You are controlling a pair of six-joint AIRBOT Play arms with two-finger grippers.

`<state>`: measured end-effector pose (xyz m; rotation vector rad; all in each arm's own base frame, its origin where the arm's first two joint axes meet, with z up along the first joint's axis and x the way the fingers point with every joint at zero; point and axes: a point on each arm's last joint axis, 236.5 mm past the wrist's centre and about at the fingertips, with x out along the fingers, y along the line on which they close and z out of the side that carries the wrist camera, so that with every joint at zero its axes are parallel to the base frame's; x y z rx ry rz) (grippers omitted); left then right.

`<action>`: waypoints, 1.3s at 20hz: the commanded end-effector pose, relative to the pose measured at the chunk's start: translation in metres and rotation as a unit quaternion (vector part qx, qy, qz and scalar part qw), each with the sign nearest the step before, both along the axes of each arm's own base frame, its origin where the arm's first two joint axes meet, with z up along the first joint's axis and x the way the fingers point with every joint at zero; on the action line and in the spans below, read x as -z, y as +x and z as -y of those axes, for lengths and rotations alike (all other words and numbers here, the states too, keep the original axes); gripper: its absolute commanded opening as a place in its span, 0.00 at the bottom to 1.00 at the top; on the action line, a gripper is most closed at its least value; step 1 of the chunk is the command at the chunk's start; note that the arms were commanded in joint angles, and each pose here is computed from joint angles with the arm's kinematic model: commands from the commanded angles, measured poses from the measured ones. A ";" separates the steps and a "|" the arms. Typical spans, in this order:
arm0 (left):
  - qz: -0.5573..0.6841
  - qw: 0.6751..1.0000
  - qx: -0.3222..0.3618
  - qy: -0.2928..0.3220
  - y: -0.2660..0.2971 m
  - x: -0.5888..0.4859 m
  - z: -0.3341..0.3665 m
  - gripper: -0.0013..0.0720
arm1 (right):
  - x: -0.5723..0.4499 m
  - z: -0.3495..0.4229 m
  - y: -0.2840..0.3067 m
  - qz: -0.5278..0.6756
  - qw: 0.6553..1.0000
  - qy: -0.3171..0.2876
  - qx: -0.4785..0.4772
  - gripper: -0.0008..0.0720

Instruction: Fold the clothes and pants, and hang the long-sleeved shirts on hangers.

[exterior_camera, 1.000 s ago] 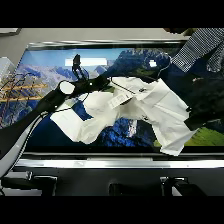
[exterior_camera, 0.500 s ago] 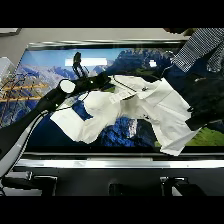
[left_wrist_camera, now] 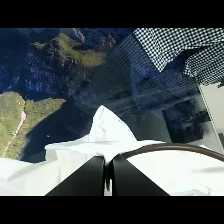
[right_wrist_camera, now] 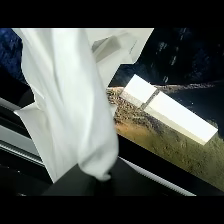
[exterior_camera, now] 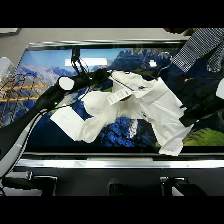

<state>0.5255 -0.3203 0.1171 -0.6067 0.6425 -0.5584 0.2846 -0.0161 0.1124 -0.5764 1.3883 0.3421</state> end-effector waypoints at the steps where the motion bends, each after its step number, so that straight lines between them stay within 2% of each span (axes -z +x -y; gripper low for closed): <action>1: 0.007 1.000 0.006 0.006 -0.001 -0.001 0.002 0.04 | 0.003 0.009 0.008 0.004 1.000 -0.019 0.003 0.03; 6: 0.018 1.000 0.007 0.015 0.000 -0.005 0.001 0.04 | 0.005 0.005 0.000 -0.015 1.000 -0.013 -0.010 0.03; 11: 0.119 0.991 0.044 0.048 0.003 -0.058 0.016 0.04 | 0.005 0.005 0.001 -0.012 1.000 -0.014 -0.014 0.03; 17: 0.175 0.967 0.095 0.161 -0.010 -0.056 0.029 0.04 | 0.005 0.007 -0.006 -0.027 0.999 -0.018 -0.010 0.03; 21: 0.155 0.974 0.052 0.158 0.005 -0.053 0.008 0.04 | 0.006 0.010 -0.016 -0.047 0.999 -0.023 0.001 0.03; 26: 0.092 0.990 -0.004 0.109 0.026 -0.037 -0.017 0.04 | 0.006 0.010 -0.021 -0.057 0.998 -0.021 0.010 0.03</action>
